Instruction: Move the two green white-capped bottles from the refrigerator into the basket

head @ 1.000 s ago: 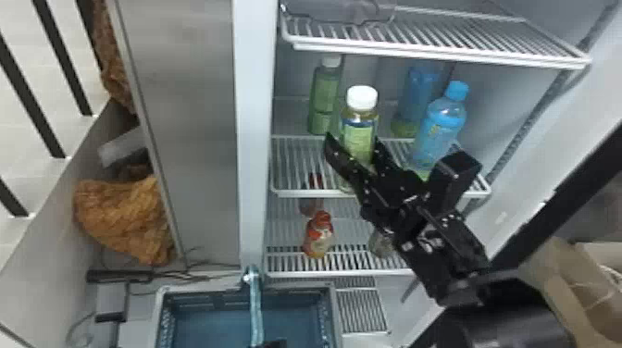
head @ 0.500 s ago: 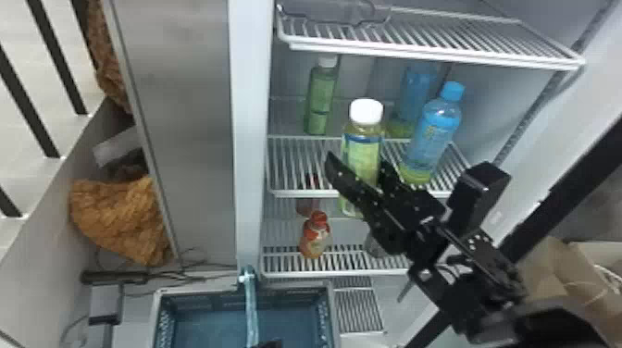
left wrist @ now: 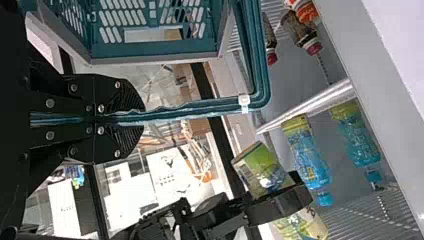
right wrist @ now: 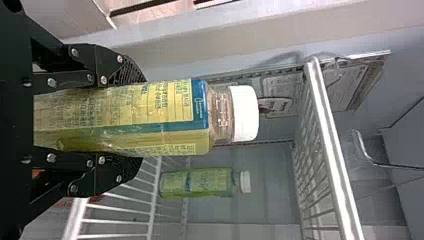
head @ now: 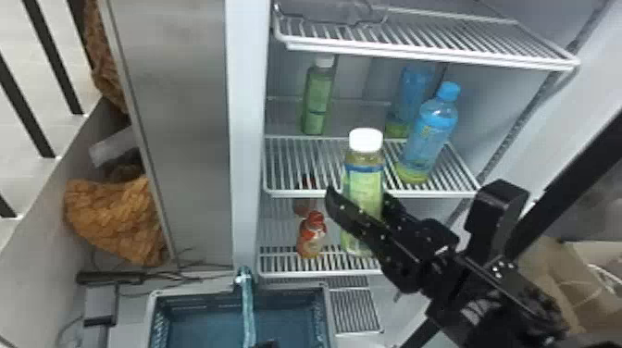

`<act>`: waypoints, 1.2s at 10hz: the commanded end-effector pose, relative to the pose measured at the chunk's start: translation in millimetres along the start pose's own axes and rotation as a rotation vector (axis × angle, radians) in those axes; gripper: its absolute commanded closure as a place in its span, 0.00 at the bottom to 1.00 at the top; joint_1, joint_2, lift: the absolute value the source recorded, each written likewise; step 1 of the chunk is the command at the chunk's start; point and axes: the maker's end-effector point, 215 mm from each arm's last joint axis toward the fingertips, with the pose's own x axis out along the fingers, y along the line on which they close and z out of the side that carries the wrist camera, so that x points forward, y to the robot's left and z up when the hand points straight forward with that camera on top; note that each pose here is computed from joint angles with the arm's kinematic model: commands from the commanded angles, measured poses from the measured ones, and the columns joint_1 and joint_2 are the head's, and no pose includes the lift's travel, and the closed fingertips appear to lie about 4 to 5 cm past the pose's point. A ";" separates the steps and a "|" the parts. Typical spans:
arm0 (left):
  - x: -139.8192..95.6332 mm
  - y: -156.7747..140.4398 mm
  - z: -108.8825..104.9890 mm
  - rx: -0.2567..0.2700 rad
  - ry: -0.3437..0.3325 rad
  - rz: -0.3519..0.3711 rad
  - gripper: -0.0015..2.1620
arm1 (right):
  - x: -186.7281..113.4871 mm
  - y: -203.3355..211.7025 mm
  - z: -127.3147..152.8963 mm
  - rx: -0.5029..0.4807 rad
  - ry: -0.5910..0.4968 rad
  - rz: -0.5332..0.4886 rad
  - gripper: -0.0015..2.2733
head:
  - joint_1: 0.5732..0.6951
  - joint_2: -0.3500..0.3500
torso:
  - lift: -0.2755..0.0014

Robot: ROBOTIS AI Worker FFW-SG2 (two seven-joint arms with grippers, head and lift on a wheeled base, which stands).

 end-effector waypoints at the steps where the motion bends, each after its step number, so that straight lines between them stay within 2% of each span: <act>1: 0.0 0.5 -0.6 -0.002 0.001 0.000 0.56 | -12.4 10.5 -10.7 0.029 0.049 0.012 0.45 | 1.00 0.22 | 0.98; 3: 0.0 0.0 -1.4 -0.002 0.002 0.000 0.56 | -22.1 22.2 -19.7 0.059 0.088 0.032 0.44 | 1.00 0.22 | 0.98; 6: 0.1 -0.8 -1.3 -0.003 0.001 -0.003 0.56 | -37.5 41.8 -48.7 0.113 0.179 0.077 0.45 | 1.00 0.23 | 0.98; 9: 1.4 -0.7 -3.7 -0.006 0.007 -0.005 0.56 | -52.0 53.5 -63.6 0.138 0.250 0.085 0.45 | 1.00 0.24 | 0.98; 12: 1.4 -0.7 -4.7 -0.002 0.014 -0.002 0.56 | -65.9 59.5 -91.6 0.171 0.365 0.078 0.45 | 1.00 0.23 | 0.98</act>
